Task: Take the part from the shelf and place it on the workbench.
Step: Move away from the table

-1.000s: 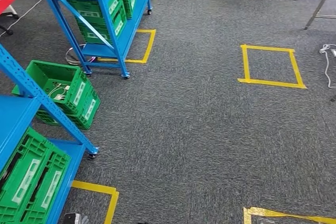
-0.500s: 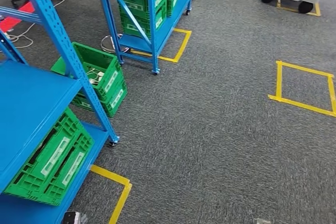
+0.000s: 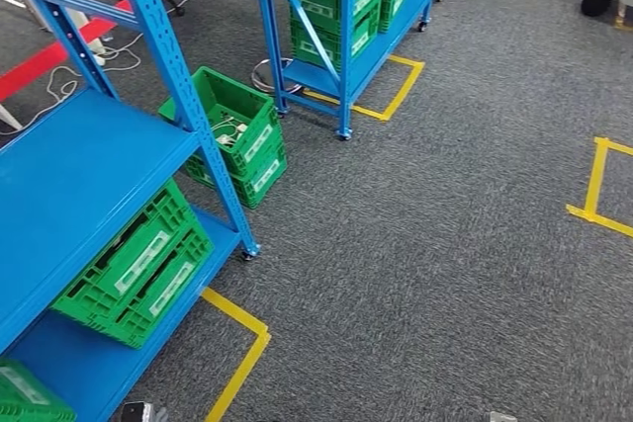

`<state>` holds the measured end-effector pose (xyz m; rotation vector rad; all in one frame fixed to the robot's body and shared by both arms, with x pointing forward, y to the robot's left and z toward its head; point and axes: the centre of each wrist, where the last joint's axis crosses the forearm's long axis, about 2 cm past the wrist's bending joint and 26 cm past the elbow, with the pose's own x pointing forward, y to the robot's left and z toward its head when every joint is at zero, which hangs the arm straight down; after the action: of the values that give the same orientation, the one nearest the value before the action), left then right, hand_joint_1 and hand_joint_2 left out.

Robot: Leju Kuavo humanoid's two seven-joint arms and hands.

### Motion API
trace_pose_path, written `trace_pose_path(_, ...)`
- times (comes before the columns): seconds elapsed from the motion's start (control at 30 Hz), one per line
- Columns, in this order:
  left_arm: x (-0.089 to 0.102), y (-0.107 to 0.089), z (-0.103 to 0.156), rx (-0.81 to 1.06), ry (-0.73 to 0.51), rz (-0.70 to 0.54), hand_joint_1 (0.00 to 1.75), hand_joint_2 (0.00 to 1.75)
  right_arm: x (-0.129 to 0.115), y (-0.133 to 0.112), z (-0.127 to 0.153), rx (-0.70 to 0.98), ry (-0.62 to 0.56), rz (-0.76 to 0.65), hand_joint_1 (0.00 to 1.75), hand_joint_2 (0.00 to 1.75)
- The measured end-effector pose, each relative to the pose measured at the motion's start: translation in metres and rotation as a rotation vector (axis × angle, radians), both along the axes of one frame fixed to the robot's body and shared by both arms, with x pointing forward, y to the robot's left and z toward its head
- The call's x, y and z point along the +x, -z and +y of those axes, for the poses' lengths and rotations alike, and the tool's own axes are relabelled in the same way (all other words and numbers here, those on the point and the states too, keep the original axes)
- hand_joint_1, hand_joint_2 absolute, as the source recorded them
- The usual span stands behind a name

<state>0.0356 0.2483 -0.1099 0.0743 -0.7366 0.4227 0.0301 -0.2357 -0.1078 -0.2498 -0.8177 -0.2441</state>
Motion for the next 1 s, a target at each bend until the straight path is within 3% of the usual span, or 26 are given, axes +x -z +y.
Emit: trace_pose_path(1.0, 0.0002, 0.0, -0.0004, -0.004, -0.015, -0.012, 0.0, 0.0, 0.0011, 0.0, 0.0003, 0.003, 0.003, -0.002, 0.0, 0.0)
